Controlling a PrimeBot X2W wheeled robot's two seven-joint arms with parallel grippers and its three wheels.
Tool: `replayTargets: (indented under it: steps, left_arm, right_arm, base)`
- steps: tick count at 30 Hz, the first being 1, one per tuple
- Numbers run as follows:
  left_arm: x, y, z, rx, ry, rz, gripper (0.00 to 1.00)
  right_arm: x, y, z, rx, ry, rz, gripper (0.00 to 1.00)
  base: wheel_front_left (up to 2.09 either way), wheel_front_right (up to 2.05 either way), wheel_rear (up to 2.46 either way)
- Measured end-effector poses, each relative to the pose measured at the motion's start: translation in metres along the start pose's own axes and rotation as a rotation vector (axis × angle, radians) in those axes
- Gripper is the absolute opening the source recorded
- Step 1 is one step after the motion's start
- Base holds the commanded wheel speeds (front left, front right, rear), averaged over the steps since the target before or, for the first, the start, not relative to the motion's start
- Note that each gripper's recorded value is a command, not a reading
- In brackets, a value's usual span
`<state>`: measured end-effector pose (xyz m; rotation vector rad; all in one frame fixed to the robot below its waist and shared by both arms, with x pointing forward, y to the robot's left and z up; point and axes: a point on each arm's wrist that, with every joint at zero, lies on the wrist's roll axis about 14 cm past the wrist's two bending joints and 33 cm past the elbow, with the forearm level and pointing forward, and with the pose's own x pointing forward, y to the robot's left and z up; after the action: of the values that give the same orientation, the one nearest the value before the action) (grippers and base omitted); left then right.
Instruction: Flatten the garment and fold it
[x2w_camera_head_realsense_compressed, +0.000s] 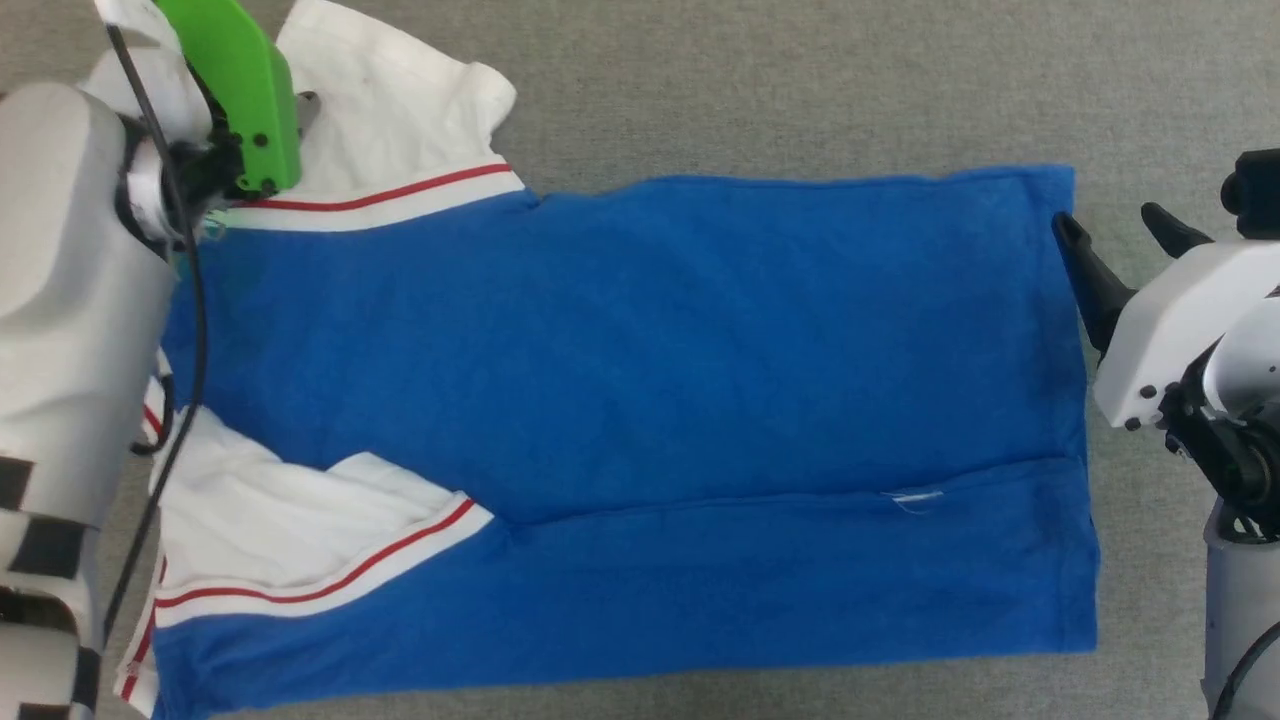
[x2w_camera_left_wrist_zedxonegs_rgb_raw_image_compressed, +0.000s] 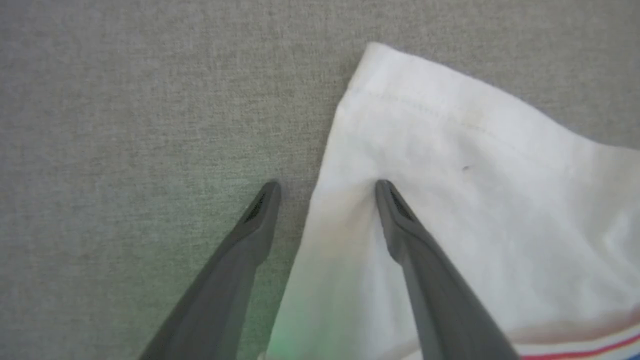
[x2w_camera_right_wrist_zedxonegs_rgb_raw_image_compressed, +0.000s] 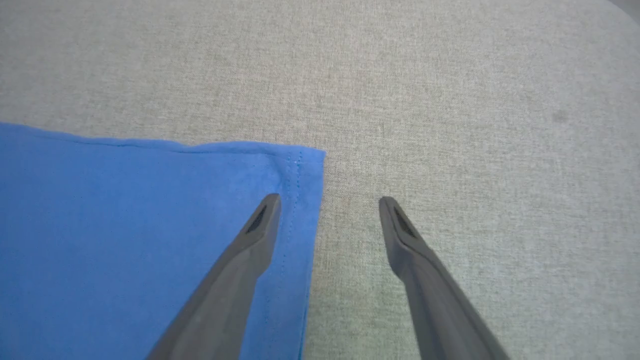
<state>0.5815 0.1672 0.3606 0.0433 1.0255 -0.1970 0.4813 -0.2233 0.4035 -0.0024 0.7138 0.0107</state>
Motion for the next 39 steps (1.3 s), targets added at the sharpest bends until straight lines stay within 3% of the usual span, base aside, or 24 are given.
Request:
replayTargets:
  steps: [1, 2, 3, 4, 11, 16, 24, 30, 31, 32, 39]
  left_arm:
    - [0.001, -0.001, -0.001, -0.003, 0.017, -0.005, 1.0]
    - [0.002, -0.001, -0.001, -0.005, 0.027, -0.008, 0.65]
    - [0.003, -0.002, -0.001, -0.006, 0.03, -0.012, 0.18]
    - [0.004, -0.002, 0.0, -0.011, 0.028, -0.017, 0.0]
    - [-0.005, -0.01, 0.01, -0.103, -0.106, -0.089, 0.0]
    - [-0.021, -0.012, 0.017, -0.151, -0.214, -0.128, 0.0]
    - [-0.049, -0.008, 0.032, -0.154, -0.346, -0.151, 0.0]
    - [-0.057, -0.004, 0.029, -0.153, -0.385, -0.159, 0.0]
    - [-0.058, -0.004, 0.029, -0.158, -0.388, -0.163, 0.0]
    - [-0.058, -0.004, 0.028, -0.158, -0.395, -0.165, 0.0]
    - [-0.079, -0.002, 0.036, -0.193, -0.49, -0.181, 0.0]
  right_arm:
    - [0.0, -0.001, -0.001, 0.001, 0.003, -0.004, 1.0]
    - [0.0, -0.003, -0.002, 0.001, 0.006, -0.008, 1.0]
    - [0.001, -0.004, -0.003, 0.003, 0.008, -0.011, 1.0]
    - [0.001, -0.005, -0.004, 0.004, 0.01, -0.013, 1.0]
    - [0.0, -0.007, -0.001, -0.022, 0.006, -0.021, 1.0]
    - [-0.003, -0.009, -0.006, -0.077, 0.083, -0.036, 1.0]
    - [0.012, 0.013, 0.008, -0.197, 0.16, 0.006, 1.0]
    - [0.029, 0.019, -0.017, -0.302, 0.334, 0.02, 1.0]
    - [0.03, 0.02, -0.016, -0.301, 0.335, 0.024, 0.19]
    - [0.031, 0.021, -0.016, -0.304, 0.336, 0.031, 0.0]
    - [0.026, 0.023, -0.002, -0.271, 0.256, 0.048, 0.0]
  base:
    - [0.0, 0.0, 0.0]
    - [0.0, 0.0, 0.0]
    - [0.0, 0.0, 0.0]
    - [0.0, 0.0, 0.0]
    - [0.0, 0.0, 0.0]
    - [0.0, 0.0, 0.0]
    - [0.0, 0.0, 0.0]
    - [0.0, 0.0, 0.0]
    - [0.0, 0.0, 0.0]
    - [0.0, 0.0, 0.0]
    - [0.0, 0.0, 0.0]
